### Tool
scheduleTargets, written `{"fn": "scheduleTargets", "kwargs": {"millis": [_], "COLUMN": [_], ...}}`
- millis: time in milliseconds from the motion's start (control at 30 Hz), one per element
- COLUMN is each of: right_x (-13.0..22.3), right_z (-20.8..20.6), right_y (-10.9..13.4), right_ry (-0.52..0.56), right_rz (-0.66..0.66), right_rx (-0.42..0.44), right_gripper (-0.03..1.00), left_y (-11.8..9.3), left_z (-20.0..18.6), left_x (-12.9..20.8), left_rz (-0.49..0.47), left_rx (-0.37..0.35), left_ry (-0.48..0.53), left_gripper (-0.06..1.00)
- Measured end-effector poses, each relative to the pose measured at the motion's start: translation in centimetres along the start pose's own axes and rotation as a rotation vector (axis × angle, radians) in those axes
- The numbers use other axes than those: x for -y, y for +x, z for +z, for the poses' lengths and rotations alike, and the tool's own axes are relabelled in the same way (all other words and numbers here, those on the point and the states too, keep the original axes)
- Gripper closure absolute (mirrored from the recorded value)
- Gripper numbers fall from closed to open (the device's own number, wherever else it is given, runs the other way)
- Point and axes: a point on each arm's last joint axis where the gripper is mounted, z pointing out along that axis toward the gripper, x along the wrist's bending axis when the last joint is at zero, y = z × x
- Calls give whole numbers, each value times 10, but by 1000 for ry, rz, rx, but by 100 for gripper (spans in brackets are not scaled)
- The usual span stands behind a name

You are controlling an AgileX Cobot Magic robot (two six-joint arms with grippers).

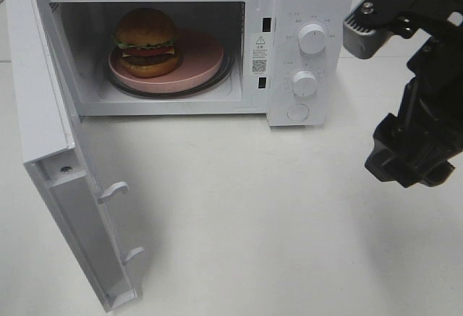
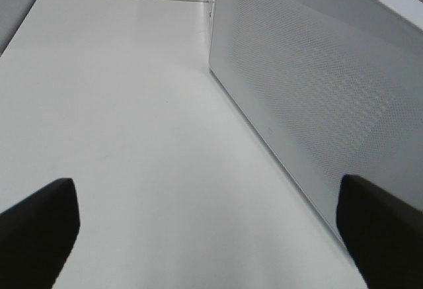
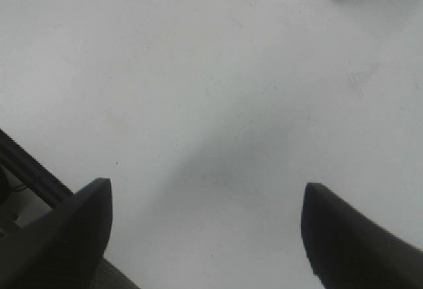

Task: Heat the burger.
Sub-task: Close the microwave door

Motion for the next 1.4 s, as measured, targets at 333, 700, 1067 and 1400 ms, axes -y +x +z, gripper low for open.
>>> {"fn": "scheduleTargets", "kwargs": {"millis": [333,700,1067,1400], "right_x": [40,104,160,199], "right_z": [-13,-33,-49,-59], "right_y": [1,-20,-10,10], "right_ry": [-28,-120,-305,-526], "right_rz": [68,372,557,654], "right_rx": [-23,56,160,280], "right_gripper": [21,21,21,21], "left_y": [0,0,0,0], "left_z": [0,0,0,0], "left_x": [0,0,0,0], "left_rz": [0,0,0,0], "left_rx": [0,0,0,0], "left_ry": [0,0,0,0], "left_gripper": [-3,-3,-3,-3]}}
